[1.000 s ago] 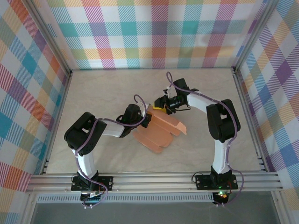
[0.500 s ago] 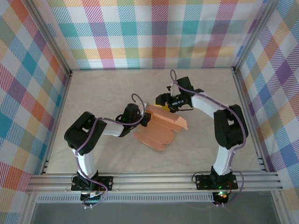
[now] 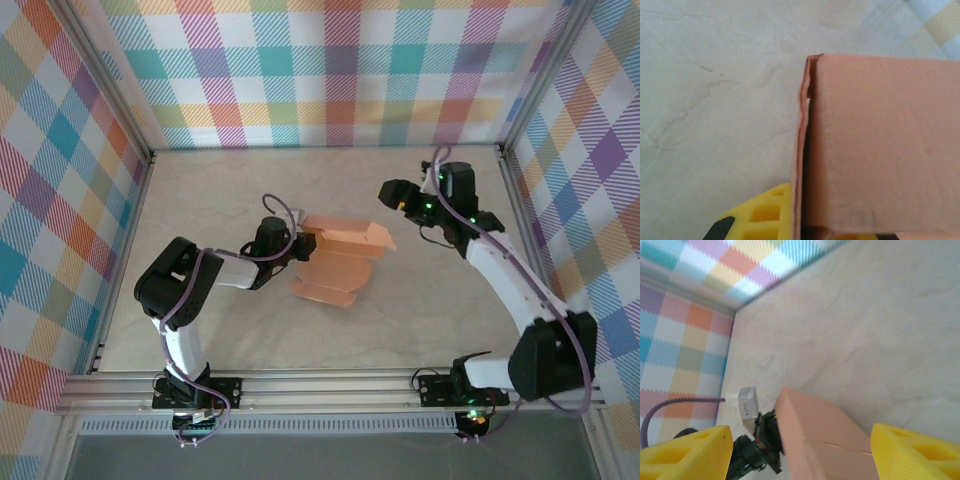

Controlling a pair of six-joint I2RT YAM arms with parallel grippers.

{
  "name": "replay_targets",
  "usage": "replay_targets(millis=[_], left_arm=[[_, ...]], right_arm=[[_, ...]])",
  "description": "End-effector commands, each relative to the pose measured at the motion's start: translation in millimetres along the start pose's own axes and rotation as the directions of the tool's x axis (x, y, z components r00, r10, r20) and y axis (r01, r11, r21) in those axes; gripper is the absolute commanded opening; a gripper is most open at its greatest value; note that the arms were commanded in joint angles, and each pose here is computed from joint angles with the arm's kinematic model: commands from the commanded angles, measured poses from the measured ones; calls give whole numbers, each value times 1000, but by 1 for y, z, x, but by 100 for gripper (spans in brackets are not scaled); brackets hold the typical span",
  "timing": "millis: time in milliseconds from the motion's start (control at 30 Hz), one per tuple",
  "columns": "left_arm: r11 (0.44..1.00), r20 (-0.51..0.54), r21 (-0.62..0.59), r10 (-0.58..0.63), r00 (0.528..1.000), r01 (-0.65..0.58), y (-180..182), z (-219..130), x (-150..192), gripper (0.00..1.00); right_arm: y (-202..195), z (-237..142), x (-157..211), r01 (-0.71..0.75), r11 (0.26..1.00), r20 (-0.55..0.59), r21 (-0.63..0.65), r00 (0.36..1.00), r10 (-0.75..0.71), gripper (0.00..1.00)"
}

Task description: Fold the paper box

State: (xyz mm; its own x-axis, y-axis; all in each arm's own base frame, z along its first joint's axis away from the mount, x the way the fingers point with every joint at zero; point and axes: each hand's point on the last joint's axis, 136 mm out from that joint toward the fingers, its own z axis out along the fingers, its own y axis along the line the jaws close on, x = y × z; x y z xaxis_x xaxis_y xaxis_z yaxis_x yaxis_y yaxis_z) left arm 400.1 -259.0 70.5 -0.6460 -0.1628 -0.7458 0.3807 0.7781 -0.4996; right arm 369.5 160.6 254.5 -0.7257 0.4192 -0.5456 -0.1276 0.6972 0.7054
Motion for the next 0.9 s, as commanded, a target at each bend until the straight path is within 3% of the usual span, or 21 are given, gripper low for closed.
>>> replay_targets(millis=[0, 100, 167, 267, 367, 500, 700, 867], left_arm=[[981, 70, 108, -168, 983, 160, -14, -4, -30, 0], [954, 59, 160, -264, 963, 252, -18, -4, -42, 0], [936, 54, 210, -300, 953, 282, -26, -5, -50, 0], [913, 42, 248, -345, 938, 325, -32, -4, -57, 0], [885, 39, 299, -386, 922, 358, -40, -6, -64, 0], [854, 41, 335, -436, 899, 398, -44, -5, -72, 0], [793, 23, 411, -502, 864, 450, -53, -2, -81, 0], [785, 17, 426, -504, 864, 449, -56, -1, -80, 0]], right_arm=[[-18, -25, -19, -34, 997, 153, 67, 988, 23, 75], [-27, -40, -20, -69, 997, 203, 41, 977, 59, 78], [-31, -43, -17, -109, 994, 207, 9, 973, 105, 89], [-32, -42, -15, -153, 986, 201, -65, 966, 163, 91], [-24, -36, -13, -162, 974, 178, -158, 966, 190, 89], [-8, -27, -9, -126, 959, 104, -253, 982, 157, 76], [18, -15, -2, -95, 922, -10, -376, 995, 99, 76], [29, -6, 5, -93, 912, -56, -401, 995, 77, 70]])
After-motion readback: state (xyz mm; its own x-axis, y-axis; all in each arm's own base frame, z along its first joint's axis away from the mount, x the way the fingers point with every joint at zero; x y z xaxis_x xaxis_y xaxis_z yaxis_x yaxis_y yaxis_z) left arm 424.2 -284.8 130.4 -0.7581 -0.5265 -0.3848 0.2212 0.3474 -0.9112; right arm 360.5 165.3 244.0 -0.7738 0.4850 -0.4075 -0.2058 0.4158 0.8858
